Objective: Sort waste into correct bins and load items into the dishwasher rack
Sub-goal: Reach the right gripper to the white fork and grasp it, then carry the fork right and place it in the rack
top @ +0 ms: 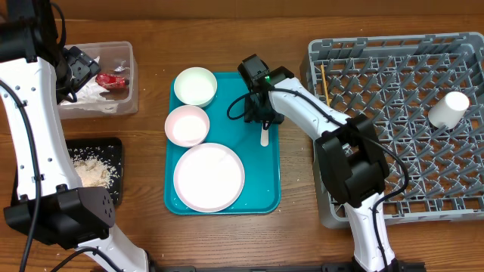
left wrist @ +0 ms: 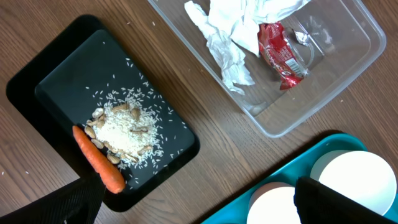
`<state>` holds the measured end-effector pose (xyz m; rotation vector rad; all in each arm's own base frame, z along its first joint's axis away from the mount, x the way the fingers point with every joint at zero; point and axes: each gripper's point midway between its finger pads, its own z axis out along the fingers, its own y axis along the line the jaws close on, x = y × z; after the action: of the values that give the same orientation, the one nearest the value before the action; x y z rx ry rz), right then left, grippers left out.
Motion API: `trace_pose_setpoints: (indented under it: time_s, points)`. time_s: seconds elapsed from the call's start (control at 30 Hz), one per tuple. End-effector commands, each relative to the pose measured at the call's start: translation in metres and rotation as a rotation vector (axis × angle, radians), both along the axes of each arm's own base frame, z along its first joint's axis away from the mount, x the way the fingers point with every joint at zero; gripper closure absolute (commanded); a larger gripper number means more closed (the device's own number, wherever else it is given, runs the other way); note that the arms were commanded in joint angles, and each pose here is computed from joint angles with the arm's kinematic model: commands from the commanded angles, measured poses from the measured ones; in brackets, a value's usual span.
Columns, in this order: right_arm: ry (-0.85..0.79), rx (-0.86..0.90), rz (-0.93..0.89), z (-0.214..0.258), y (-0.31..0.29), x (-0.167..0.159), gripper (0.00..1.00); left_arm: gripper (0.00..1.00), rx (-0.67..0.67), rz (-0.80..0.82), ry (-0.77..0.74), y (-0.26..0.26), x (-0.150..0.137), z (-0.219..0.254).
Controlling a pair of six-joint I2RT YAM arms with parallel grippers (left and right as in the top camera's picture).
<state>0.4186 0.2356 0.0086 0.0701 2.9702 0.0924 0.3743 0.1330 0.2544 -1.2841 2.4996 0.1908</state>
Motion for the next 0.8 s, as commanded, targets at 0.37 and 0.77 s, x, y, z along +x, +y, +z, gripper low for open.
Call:
trace_pose_setpoints:
  time_s: [0.37, 0.77]
  points:
    - [0.050, 0.031, 0.024, -0.007, 0.020, -0.017, 0.96, 0.00, 0.010, 0.021, -0.010, 0.002, 0.000, 0.003]
    - [-0.157, 0.123, 0.009, 0.151, -0.043, 0.024, 0.96, 0.00, 0.010, 0.021, -0.010, 0.001, 0.000, 0.003]
